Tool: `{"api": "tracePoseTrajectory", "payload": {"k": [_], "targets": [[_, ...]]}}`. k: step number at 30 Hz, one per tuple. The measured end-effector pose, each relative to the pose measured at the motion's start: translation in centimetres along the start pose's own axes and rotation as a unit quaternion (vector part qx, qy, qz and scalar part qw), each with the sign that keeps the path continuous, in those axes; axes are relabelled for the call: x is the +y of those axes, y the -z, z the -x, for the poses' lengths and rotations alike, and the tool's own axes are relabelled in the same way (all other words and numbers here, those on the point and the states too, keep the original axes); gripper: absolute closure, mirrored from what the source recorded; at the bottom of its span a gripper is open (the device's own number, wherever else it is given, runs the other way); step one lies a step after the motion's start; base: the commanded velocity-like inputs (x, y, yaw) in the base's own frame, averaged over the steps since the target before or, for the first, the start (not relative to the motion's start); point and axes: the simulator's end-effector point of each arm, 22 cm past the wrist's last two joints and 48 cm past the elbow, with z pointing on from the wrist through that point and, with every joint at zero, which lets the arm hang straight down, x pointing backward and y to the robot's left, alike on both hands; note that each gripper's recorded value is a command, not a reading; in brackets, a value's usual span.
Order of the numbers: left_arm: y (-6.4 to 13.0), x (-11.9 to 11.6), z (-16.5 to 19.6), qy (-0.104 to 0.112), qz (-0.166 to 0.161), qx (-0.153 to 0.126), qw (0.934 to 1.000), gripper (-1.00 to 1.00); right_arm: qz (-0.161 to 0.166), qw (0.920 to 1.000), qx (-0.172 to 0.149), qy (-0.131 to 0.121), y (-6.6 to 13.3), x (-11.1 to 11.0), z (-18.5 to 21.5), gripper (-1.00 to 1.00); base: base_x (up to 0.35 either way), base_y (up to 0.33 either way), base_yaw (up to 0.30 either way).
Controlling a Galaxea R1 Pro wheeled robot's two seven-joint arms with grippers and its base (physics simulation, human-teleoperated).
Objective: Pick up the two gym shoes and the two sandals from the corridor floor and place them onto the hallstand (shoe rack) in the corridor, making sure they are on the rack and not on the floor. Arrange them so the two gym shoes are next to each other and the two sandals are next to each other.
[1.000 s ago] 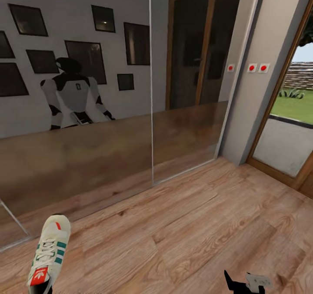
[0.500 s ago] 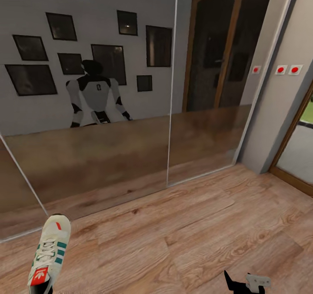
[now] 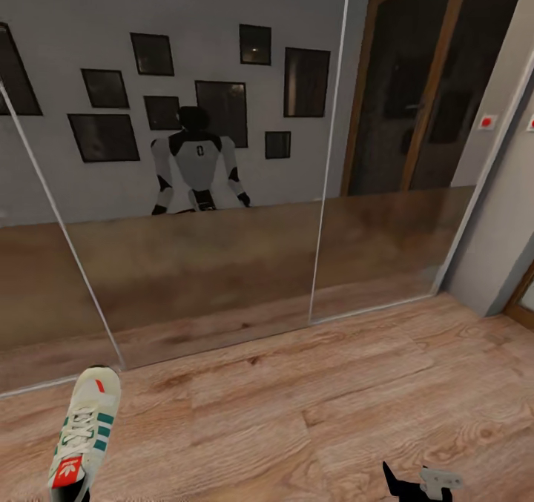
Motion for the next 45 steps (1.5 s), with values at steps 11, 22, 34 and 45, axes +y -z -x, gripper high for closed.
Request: {"api": "tracePoseTrajectory", "payload": {"k": [11, 22, 34, 45], "targets": [[-0.01, 0.04, 0.16, 0.000, 0.000, -0.002, 1.0000, 1.00, 0.000, 1.0000, -0.003, 0.000, 0.00, -0.12, 0.28, -1.00, 0.000, 0.000, 0.270], [-0.04, -0.04, 0.13, 0.000, -0.001, -0.001, 1.0000, 1.00, 0.001, 1.0000, -0.001, -0.001, 0.00, 0.14, 0.11, -1.00, 0.000, 0.000, 0.279], [0.02, -0.04, -0.10, 0.000, -0.001, 0.002, 1.0000, 1.00, 0.001, 1.0000, 0.002, -0.001, -0.01, 0.24, -0.17, -1.00, 0.000, 0.000, 0.279], [0.05, 0.06, -0.30, -0.001, 0.001, 0.004, 1.0000, 1.00, 0.003, 1.0000, 0.006, -0.002, -0.02, 0.55, -0.62, -1.00, 0.000, 0.000, 0.276]]}}
